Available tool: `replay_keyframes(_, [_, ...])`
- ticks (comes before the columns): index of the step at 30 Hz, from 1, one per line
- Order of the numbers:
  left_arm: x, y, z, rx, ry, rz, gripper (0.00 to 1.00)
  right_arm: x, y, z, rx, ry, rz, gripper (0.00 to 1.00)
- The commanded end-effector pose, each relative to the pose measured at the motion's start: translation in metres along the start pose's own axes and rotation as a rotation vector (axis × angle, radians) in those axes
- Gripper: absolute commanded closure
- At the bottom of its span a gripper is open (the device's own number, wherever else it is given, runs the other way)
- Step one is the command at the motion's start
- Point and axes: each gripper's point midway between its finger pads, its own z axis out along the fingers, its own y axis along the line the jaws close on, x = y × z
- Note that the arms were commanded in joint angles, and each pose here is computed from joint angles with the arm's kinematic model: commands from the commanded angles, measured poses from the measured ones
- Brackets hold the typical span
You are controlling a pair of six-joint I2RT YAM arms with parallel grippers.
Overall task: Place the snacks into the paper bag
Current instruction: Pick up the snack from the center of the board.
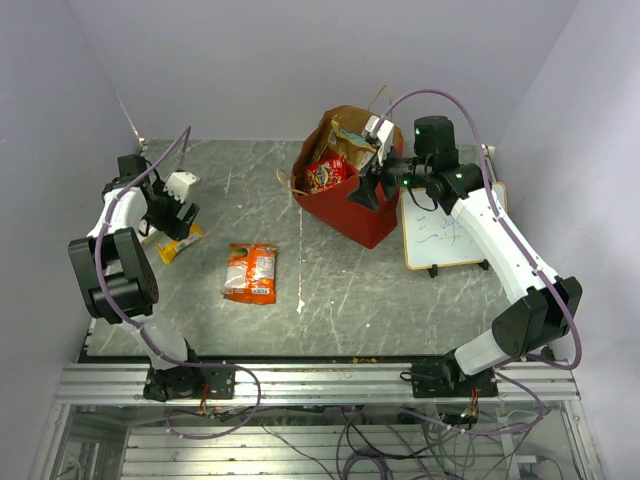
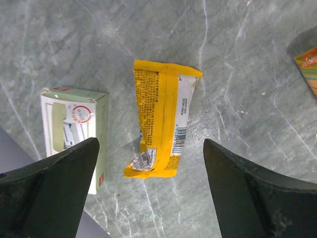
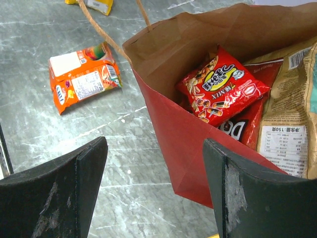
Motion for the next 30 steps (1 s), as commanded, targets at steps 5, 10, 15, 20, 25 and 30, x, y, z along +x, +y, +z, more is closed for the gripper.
replay_keyframes(5, [0.024,-0.018,0.026,0.111,0.086,0.036,0.03,-0.014,0.003,-0.011,0.012,-0.043,-0.034,0.22])
replay_keyframes(10, [0.032,-0.014,0.038,0.103,0.119,0.038,0.04,-0.011,0.006,-0.013,0.013,-0.047,-0.038,0.22])
replay_keyframes(15, [0.042,-0.013,0.048,0.087,0.157,0.047,0.04,-0.009,0.008,-0.013,0.010,-0.051,-0.041,0.21])
replay_keyframes(20, [0.055,-0.015,0.052,0.075,0.188,0.054,0.10,-0.009,0.009,-0.013,0.004,-0.051,-0.037,0.21])
replay_keyframes(25, [0.061,-0.019,0.051,0.068,0.197,0.064,0.23,-0.009,0.008,-0.013,0.003,-0.052,-0.035,0.21])
replay_keyframes(30, [0.058,-0.028,0.042,0.094,0.173,0.061,0.37,-0.009,0.010,-0.012,-0.005,-0.057,-0.033,0.21])
